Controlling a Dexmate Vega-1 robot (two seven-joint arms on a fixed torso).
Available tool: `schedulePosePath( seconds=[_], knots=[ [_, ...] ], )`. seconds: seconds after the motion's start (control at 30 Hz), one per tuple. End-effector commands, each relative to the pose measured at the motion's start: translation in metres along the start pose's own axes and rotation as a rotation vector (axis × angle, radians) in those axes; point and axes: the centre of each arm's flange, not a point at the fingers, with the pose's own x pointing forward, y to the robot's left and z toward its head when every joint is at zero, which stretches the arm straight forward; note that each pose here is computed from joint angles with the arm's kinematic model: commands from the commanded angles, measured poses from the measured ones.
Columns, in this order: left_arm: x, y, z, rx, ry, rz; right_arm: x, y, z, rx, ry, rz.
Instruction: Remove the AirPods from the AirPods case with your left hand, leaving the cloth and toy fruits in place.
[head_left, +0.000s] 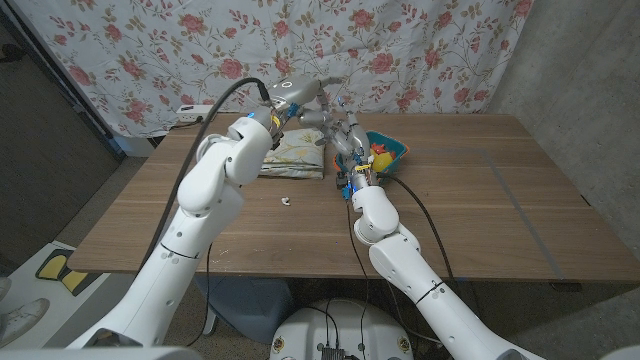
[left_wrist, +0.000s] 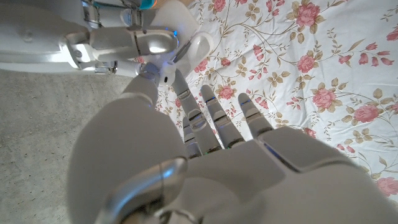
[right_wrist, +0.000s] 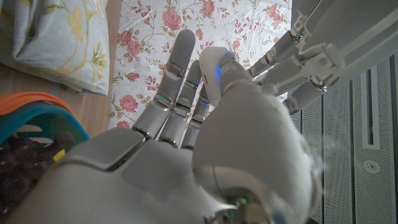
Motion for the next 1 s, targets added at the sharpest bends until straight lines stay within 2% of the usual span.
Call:
schedulePosePath(
  seconds=[0.03,1.0],
  knots=[
    [-0.0029,0.0091,0.0012,-0.059,-0.023,0.059,-0.0002,-0.0048,-0.0021,0.012,0.014,-0.010],
    [-0.0037,0.0091,-0.0016,-0.131,-0.006,0.079,0.0016,-0.0124,-0.0070,0.036,0.038,-0.033]
  ],
)
